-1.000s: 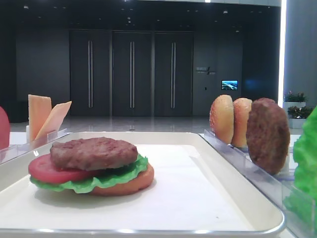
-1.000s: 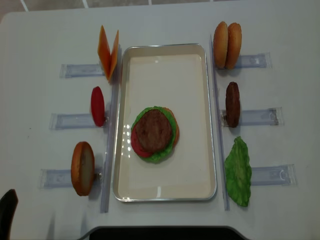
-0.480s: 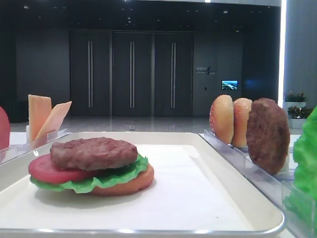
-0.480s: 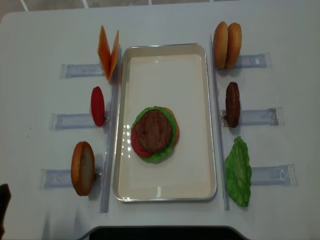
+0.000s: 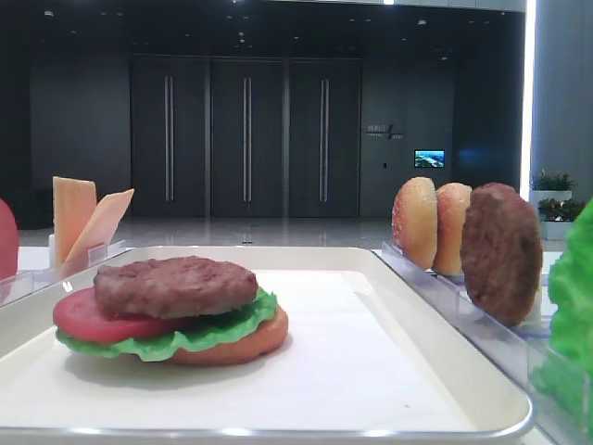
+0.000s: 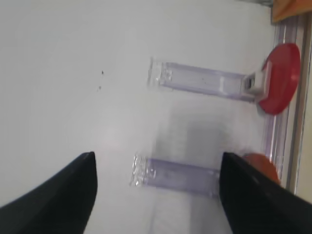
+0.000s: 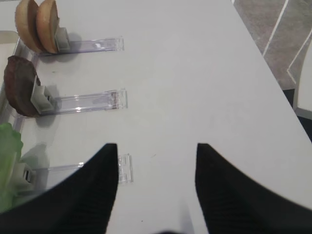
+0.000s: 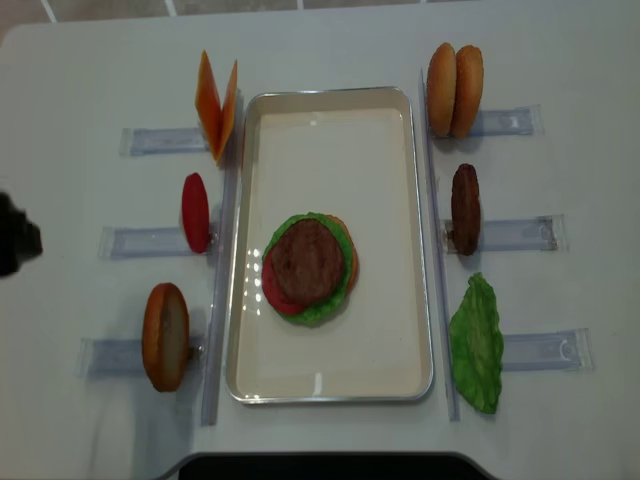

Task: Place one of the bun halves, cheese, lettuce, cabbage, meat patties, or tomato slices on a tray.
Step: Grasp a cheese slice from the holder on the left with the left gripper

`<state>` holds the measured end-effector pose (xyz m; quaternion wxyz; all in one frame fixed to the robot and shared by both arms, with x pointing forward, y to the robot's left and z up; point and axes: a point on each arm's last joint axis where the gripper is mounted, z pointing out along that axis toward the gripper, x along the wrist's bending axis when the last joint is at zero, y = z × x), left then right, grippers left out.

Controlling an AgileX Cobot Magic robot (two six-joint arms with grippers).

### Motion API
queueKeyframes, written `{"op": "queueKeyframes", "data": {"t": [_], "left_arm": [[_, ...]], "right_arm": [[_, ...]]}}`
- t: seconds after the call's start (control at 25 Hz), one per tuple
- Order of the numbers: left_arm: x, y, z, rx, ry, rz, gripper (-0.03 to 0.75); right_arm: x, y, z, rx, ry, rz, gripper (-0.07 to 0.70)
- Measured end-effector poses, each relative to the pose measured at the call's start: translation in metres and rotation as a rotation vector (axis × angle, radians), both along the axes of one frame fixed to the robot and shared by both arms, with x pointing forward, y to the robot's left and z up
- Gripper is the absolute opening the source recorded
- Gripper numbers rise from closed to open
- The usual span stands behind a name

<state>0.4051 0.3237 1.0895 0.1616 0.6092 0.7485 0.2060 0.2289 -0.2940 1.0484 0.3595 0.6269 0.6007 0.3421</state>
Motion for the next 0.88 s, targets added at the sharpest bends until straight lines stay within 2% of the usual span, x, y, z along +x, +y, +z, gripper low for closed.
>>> {"op": "queueKeyframes", "data": {"t": [0.12,0.2,0.28,0.44,0.6,0.76,0.88], "left_arm": [[0.057,0.005,0.000,-0.002,0.072,-0.017,0.591],[0.095,0.008,-0.010,-0.003,0.130,-0.045,0.591],[0.129,0.011,-0.016,-0.006,0.153,-0.067,0.591],[0.181,0.016,-0.033,-0.009,0.187,-0.080,0.591],[0.214,0.018,-0.039,-0.019,0.177,-0.092,0.591],[0.233,0.018,-0.041,-0.032,0.171,-0.094,0.589],[0.236,0.017,-0.040,-0.049,0.165,-0.068,0.582]], "right_arm": [[0.000,0.000,0.000,0.000,0.000,0.000,0.348],[0.000,0.000,0.000,0.000,0.000,0.000,0.348],[0.000,0.000,0.000,0.000,0.000,0.000,0.348],[0.000,0.000,0.000,0.000,0.000,0.000,0.348],[0.000,0.000,0.000,0.000,0.000,0.000,0.348],[0.000,0.000,0.000,0.000,0.000,0.000,0.348],[0.000,0.000,0.000,0.000,0.000,0.000,0.348]]}}
